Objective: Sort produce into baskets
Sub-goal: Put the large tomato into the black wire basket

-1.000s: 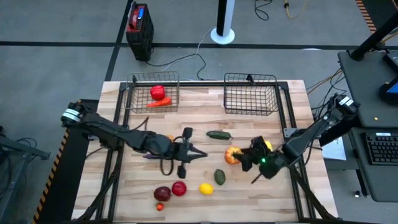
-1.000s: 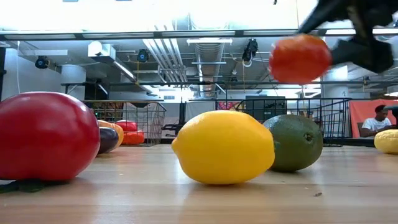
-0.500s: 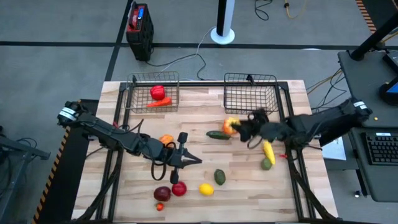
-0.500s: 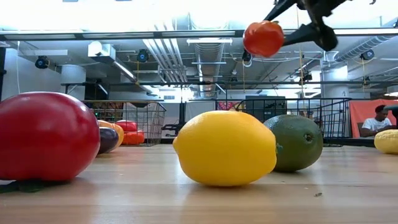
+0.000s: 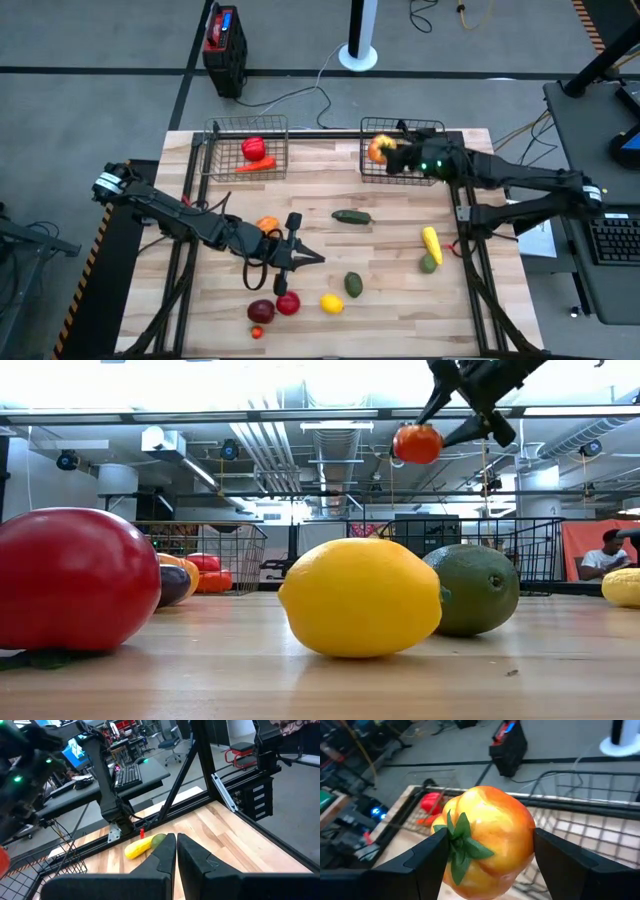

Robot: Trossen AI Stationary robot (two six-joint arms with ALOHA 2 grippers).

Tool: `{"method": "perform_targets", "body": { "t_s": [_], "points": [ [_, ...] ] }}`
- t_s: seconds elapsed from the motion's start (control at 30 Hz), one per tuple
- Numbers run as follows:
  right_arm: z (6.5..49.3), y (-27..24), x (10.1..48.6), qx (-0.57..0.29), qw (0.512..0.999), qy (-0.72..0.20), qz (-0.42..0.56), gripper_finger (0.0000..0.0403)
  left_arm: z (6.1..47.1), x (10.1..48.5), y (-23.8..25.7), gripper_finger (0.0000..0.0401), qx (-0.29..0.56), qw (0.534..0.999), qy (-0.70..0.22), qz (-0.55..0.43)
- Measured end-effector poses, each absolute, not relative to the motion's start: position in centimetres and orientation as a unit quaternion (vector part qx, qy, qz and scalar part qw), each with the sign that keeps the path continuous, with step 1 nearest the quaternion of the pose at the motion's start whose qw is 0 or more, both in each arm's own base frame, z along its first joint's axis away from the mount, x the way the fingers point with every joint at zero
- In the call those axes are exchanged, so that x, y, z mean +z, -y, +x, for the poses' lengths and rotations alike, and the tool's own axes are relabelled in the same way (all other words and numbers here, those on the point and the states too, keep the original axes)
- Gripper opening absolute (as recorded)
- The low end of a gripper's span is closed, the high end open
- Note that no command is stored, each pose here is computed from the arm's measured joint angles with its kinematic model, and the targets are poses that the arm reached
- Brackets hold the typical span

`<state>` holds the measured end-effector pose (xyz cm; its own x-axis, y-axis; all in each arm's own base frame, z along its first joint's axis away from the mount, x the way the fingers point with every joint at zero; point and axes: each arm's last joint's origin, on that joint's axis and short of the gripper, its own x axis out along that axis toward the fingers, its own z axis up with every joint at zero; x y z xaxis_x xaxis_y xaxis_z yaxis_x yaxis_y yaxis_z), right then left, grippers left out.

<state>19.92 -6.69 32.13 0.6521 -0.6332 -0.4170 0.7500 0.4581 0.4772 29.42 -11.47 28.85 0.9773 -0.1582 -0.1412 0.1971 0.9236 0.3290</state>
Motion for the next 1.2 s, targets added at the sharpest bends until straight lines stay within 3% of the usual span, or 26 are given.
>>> {"method": "perform_targets", "body": {
  "t_s": [0.27,0.63,0.9,1.2],
  "points": [
    [19.5,10.8,30.6,-0.447,0.820,-0.128,0.334,0.0263,29.4,28.5,11.2,0.0000,-0.045,0.979,-0.078,0.183],
    [20.5,15.5,26.5,-0.462,0.783,-0.223,0.352,0.0262,29.1,28.7,11.1,0.0000,-0.043,0.978,-0.085,0.186],
    [20.7,17.3,23.6,-0.472,0.750,-0.289,0.362,0.0262,29.1,28.5,10.9,0.0000,-0.025,0.976,-0.099,0.192],
    [19.8,18.4,22.9,-0.492,0.723,-0.318,0.366,0.0264,29.0,28.3,10.9,0.0000,-0.020,0.975,-0.105,0.195]
  ]
}}
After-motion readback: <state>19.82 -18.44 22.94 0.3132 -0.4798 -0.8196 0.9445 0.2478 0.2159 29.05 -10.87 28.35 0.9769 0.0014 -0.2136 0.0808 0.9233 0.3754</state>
